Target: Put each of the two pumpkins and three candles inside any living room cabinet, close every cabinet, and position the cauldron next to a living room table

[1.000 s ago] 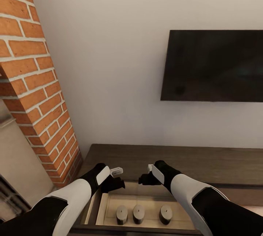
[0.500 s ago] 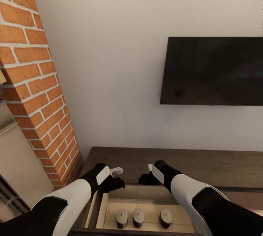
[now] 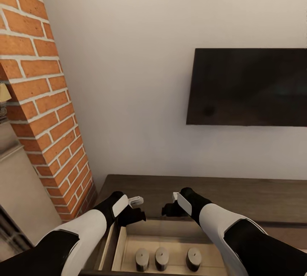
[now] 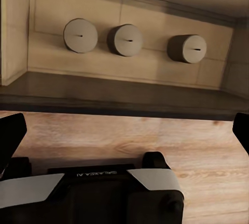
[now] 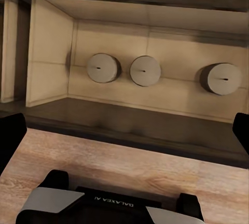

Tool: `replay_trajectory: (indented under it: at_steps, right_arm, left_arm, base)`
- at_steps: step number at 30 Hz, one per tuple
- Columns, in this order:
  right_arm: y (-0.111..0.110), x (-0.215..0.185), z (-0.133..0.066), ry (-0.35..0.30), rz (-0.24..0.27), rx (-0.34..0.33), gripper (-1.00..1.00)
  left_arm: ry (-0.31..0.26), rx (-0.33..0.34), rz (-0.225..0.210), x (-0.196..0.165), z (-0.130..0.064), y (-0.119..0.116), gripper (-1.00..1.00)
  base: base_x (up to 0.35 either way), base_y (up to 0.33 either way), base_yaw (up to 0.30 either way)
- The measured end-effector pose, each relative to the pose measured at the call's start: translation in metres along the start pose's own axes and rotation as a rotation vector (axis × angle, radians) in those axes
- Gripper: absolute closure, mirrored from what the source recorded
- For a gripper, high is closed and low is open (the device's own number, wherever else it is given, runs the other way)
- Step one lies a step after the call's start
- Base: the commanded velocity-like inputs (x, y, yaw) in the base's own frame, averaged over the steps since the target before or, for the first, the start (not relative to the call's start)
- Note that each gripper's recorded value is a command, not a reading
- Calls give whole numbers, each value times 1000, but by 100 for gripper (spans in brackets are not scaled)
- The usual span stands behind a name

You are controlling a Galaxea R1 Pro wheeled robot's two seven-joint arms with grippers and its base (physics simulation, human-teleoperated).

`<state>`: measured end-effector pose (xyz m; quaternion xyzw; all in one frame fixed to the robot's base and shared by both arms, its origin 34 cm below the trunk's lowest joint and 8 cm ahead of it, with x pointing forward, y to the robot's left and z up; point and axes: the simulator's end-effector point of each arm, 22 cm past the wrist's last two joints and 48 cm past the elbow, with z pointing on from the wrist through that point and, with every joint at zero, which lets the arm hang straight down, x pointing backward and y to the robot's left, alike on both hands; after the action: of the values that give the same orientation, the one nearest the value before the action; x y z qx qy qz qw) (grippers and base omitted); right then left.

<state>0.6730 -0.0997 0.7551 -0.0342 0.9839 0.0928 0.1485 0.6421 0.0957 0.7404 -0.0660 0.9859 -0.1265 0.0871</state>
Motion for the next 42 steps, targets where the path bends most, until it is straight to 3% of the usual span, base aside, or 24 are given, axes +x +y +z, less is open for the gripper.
replay_trajectory:
  at_steps: [16, 31, 36, 42]
  right_arm:
    - [2, -8, -12, -25, -4, 1, -100]
    - [4, -15, -23, -49, -9, 2, -100]
    - [4, -17, -26, -57, -11, 2, -100]
    - [5, -20, -31, -67, -13, 2, -100]
  left_arm:
    - [-205, -5, -31, -38, -9, 2, -100]
    - [-250, -5, -31, -49, -21, 4, -100]
    - [-312, -9, -42, -63, -29, 9, -100]
    - [-339, -8, -42, -68, -35, 8, -100]
  base:
    - [0, 0, 0]
    - [-114, 0, 0]
    - [-303, 0, 0]
    - [-307, 0, 0]
